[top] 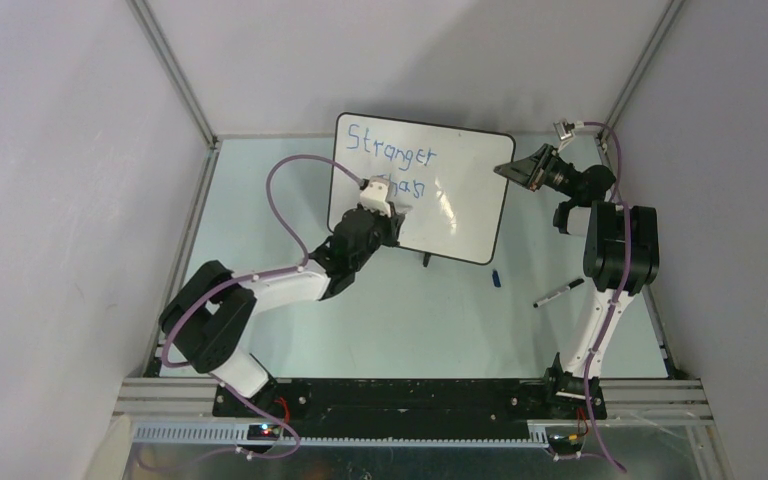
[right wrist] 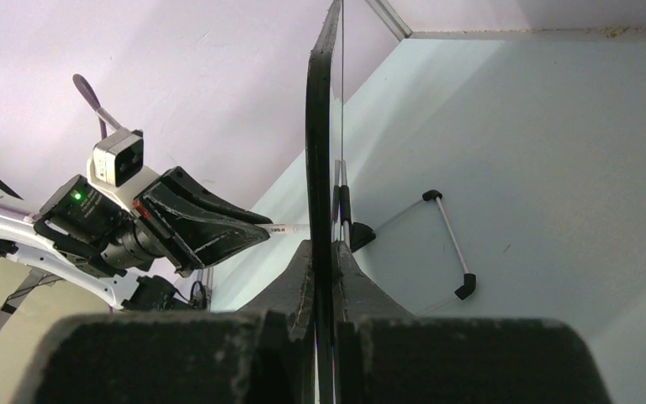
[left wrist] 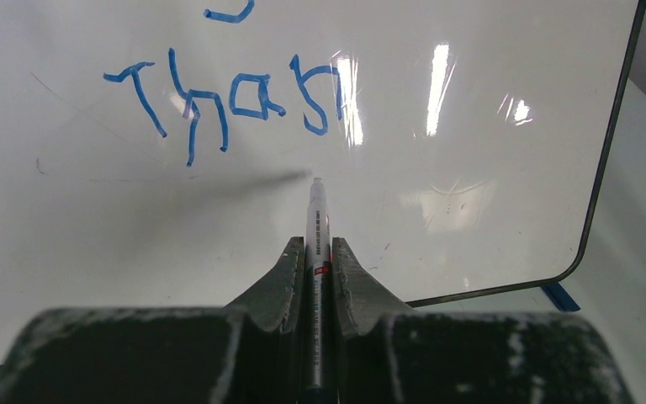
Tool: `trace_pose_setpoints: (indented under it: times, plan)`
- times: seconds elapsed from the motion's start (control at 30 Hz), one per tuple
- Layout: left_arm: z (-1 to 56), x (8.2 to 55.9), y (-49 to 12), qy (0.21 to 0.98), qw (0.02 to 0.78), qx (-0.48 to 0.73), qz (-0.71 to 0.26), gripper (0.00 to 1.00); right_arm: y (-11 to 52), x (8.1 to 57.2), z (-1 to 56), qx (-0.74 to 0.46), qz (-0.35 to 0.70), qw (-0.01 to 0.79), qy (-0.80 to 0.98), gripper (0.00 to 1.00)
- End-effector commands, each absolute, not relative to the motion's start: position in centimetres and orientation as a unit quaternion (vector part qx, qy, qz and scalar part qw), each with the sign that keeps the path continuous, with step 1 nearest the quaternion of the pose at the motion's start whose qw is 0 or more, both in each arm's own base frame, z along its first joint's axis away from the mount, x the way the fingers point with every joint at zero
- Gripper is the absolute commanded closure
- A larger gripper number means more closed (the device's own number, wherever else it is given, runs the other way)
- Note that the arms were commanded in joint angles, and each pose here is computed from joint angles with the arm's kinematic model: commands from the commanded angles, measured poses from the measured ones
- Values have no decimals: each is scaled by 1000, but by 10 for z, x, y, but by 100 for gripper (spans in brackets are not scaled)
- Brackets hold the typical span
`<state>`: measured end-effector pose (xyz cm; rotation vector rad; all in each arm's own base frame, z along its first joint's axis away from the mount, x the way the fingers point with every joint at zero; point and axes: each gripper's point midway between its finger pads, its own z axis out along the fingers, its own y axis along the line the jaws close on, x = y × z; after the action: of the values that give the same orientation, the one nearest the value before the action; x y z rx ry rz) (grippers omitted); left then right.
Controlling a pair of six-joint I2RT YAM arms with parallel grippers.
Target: Write a sentence on the whiteboard
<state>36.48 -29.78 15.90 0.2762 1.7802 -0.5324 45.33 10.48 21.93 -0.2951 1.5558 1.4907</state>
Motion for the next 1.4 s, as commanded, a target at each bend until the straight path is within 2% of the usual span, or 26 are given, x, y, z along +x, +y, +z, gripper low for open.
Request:
trace_pose_setpoints:
  times: [0.0, 0.73, 1.37]
  plan:
    - [177, 375, -301, 753, 610, 119, -215, 100, 105, 443, 260, -138, 605, 491, 612, 100]
    - [177, 384, -304, 759, 607, 127, -198, 100, 105, 443, 260, -139, 604, 492, 611, 100]
    - [165, 371, -302, 765, 592, 136, -213, 100, 104, 443, 260, -138, 604, 491, 612, 100]
